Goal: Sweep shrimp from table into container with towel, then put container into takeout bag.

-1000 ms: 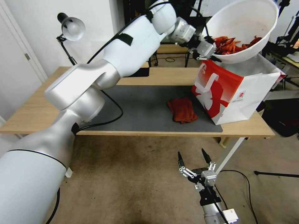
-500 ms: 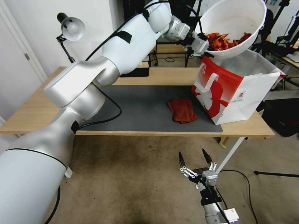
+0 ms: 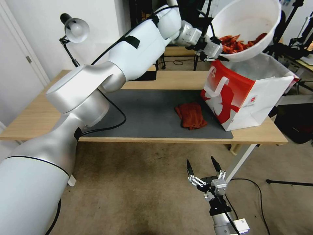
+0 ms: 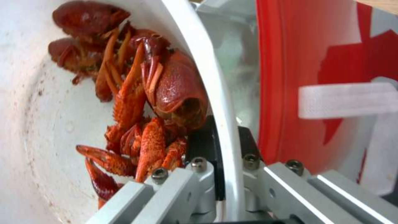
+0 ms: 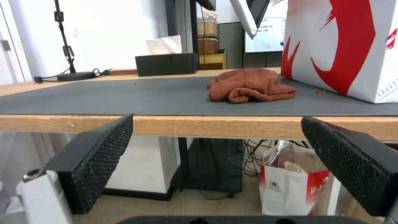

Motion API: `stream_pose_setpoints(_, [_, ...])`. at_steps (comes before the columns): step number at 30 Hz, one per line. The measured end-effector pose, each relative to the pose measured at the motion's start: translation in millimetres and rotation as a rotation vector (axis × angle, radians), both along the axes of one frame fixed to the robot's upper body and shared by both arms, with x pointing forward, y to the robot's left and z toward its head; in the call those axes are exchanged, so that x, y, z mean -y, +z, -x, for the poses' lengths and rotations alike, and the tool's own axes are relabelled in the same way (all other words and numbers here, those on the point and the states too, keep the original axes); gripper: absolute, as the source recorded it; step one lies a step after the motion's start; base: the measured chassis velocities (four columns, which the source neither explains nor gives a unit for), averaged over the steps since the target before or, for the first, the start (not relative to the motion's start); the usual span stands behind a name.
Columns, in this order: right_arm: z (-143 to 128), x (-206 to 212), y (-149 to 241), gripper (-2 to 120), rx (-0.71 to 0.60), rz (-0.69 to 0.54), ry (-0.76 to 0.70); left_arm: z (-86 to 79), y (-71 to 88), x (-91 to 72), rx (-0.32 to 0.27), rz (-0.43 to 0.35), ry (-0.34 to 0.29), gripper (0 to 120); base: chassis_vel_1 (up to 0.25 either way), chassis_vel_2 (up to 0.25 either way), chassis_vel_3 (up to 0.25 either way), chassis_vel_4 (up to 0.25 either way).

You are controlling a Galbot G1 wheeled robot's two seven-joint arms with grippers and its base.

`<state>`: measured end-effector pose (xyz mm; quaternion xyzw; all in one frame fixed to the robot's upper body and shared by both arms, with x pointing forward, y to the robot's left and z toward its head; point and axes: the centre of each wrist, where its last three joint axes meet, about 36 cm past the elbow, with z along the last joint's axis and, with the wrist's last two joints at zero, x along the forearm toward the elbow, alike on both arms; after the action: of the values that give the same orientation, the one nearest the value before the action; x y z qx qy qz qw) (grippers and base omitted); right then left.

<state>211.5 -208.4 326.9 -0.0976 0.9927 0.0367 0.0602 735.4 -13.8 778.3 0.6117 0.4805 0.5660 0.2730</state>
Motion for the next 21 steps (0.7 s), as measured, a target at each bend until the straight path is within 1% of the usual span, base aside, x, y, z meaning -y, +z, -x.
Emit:
stream_pose_setpoints(2, [0.4, 0.3, -0.9, 100, 0.001, 0.0, 0.0, 2.6, -5.9, 5.0, 0.001, 0.004, -0.016, 0, 0.0, 0.0, 0.0, 0.0])
stream_pose_setpoints(3, [0.4, 0.3, -0.9, 100, 0.001, 0.0, 0.0, 2.6, -5.9, 5.0, 0.001, 0.004, -0.016, 0, 0.0, 0.0, 0.0, 0.0])
stream_pose_setpoints(6, [0.0, 0.5, -0.8, 100, 0.003, 0.0, -0.001, 5.9, -14.8, 11.2, 0.002, 0.006, -0.035, 0, 0.0, 0.0, 0.0, 0.0])
stream_pose_setpoints(7, [0.0, 0.5, -0.8, 100, 0.003, 0.0, -0.001, 5.9, -14.8, 11.2, 0.002, 0.006, -0.035, 0, 0.0, 0.0, 0.0, 0.0])
stream_pose_setpoints(9, [-0.3, 0.2, -0.9, 100, 0.003, 0.0, -0.001, 7.3, -19.7, 13.9, 0.002, 0.003, -0.042, 0, 0.0, 0.0, 0.0, 0.0])
stream_pose_setpoints(15, [-0.8, -0.2, -2.1, 100, 0.002, 0.001, 0.001, 7.5, -26.0, 15.4, -0.002, -0.009, -0.045, 0, 0.0, 0.0, 0.0, 0.0])
stream_pose_setpoints(21, [-4.2, -1.4, -3.8, 100, 0.006, 0.0, 0.003, 7.2, -39.5, 17.4, -0.013, -0.03, -0.045, 0, 0.0, 0.0, 0.0, 0.0])
